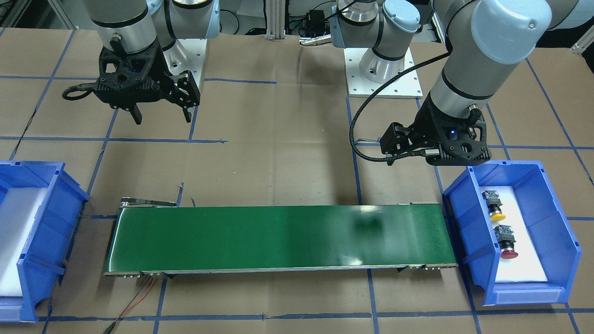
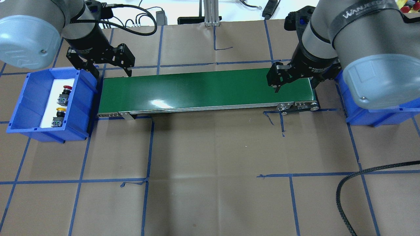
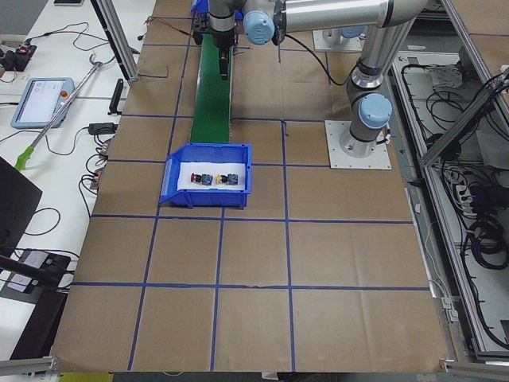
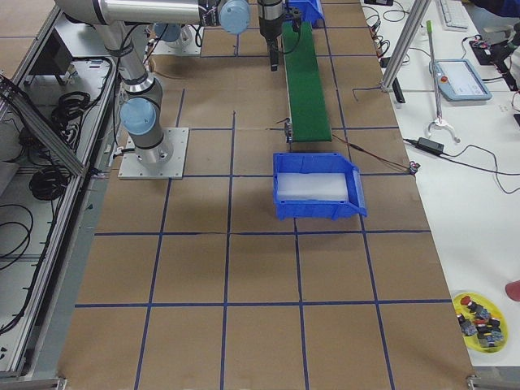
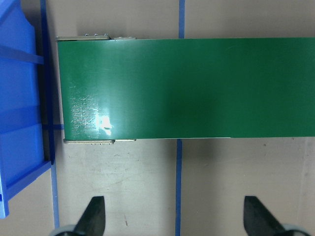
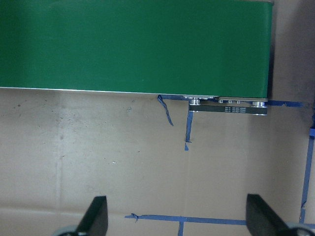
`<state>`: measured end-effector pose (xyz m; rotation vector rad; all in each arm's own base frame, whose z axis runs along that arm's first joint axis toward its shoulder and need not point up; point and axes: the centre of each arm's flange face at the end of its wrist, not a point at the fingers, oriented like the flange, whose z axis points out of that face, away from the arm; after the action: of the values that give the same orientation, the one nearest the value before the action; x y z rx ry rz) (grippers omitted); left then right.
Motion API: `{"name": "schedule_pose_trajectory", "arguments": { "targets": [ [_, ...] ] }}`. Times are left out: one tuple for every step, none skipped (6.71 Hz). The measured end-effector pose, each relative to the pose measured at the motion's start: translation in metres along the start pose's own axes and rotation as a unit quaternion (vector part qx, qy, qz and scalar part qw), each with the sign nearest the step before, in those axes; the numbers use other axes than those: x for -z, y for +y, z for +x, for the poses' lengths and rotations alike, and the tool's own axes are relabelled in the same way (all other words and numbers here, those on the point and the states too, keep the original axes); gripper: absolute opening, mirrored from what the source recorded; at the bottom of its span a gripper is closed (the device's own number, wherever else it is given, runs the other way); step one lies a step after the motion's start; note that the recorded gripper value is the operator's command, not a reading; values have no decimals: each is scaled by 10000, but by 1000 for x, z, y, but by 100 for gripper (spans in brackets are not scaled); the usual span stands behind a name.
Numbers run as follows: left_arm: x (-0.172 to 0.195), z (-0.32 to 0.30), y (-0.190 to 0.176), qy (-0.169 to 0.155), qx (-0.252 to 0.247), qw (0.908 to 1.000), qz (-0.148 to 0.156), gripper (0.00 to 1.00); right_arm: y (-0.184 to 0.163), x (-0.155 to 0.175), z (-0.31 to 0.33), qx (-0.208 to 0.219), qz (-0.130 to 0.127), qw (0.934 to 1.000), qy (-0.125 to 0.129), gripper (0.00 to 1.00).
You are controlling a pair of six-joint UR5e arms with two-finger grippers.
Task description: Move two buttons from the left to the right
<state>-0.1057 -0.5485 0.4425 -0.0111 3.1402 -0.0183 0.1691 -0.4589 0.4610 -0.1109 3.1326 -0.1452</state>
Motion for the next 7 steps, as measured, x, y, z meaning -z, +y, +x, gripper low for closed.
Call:
{"name": "schedule_pose_trajectory", "arguments": {
  "targets": [
    [0, 0, 0, 2, 0, 10000, 0, 100, 0, 0, 0, 0, 0, 10000, 0, 100],
    [0, 0, 0, 5, 0, 10000, 0, 100, 0, 0, 0, 1, -1, 10000, 0, 100],
    [0, 0, 0, 5, 0, 10000, 4, 100, 0, 0, 0, 3, -5, 10000, 0, 100],
    [1, 0, 0, 4, 0, 10000, 7, 100, 0, -1, 0, 6, -8, 10000, 0, 100],
    [1, 0, 0, 2, 0, 10000, 6, 100, 0, -1, 0, 8, -14, 10000, 0, 100],
    [1, 0, 2, -4, 0, 10000, 7, 100, 1, -1, 0, 10, -23, 10000, 0, 100],
    [2, 0, 4, -5, 1, 10000, 17, 100, 1, -1, 0, 13, -31, 10000, 0, 100]
  ]
}}
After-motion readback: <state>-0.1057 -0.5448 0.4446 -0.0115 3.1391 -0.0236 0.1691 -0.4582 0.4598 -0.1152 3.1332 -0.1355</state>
